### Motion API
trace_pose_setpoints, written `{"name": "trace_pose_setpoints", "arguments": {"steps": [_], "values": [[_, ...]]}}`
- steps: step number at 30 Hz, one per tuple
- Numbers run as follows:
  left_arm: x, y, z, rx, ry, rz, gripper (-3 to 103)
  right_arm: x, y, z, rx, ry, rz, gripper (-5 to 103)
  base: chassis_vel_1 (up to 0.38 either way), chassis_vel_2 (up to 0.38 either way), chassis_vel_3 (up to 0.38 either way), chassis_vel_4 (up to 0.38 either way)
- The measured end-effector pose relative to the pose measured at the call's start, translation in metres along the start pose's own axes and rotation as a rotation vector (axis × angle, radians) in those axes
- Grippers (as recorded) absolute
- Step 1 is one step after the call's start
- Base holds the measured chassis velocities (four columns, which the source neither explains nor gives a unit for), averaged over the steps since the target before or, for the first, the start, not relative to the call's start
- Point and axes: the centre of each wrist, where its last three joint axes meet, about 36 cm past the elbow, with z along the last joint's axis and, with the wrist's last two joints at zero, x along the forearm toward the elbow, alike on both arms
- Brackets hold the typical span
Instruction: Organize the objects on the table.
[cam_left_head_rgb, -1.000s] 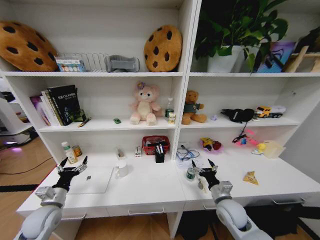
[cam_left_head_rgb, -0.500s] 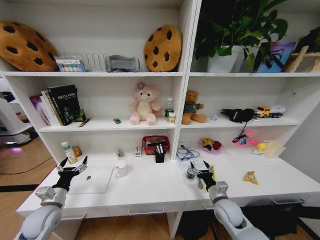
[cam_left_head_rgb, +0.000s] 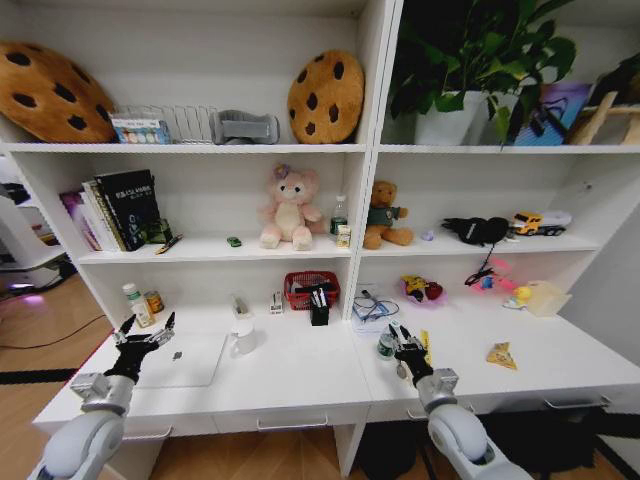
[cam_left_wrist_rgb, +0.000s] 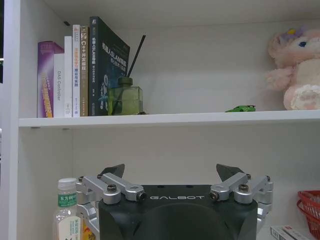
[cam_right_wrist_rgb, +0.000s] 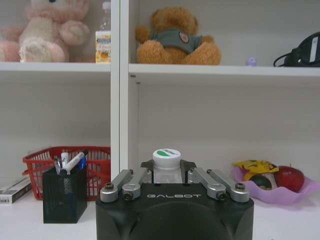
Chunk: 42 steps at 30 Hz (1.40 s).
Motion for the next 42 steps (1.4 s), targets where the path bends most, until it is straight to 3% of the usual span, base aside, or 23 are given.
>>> {"name": "trace_pose_setpoints", "arguments": {"steps": [9, 16, 17, 24, 30, 32, 37, 42], "values": [[0.000, 0.000, 0.000, 0.000, 0.000, 0.000, 100, 0.075, 0.029, -0.026, 0.009, -0.066, 0.189, 26, 0.000, 0.000, 0.000, 0.000], [0.000, 0.000, 0.000, 0.000, 0.000, 0.000, 100, 0.138, 0.049, -0.016, 0.069, -0.109, 0.337, 26, 0.000, 0.000, 0.000, 0.000], [0.000, 0.000, 0.000, 0.000, 0.000, 0.000, 100, 0.155, 0.057, -0.003, 0.077, -0.090, 0.405, 26, 0.000, 0.000, 0.000, 0.000], [0.000, 0.000, 0.000, 0.000, 0.000, 0.000, 100, 0.185, 0.068, 0.075, 0.102, -0.006, 0.525, 26, 0.000, 0.000, 0.000, 0.000], [0.000, 0.000, 0.000, 0.000, 0.000, 0.000, 100, 0.188, 0.065, 0.116, 0.113, 0.045, 0.563, 26, 0.000, 0.000, 0.000, 0.000], [0.000, 0.000, 0.000, 0.000, 0.000, 0.000, 100, 0.191, 0.065, 0.156, 0.125, 0.107, 0.580, 26, 0.000, 0.000, 0.000, 0.000], [0.000, 0.000, 0.000, 0.000, 0.000, 0.000, 100, 0.197, 0.064, 0.206, 0.147, 0.180, 0.573, 26, 0.000, 0.000, 0.000, 0.000], [0.000, 0.000, 0.000, 0.000, 0.000, 0.000, 100, 0.175, 0.065, 0.237, 0.144, 0.215, 0.542, 26, 0.000, 0.000, 0.000, 0.000]]}}
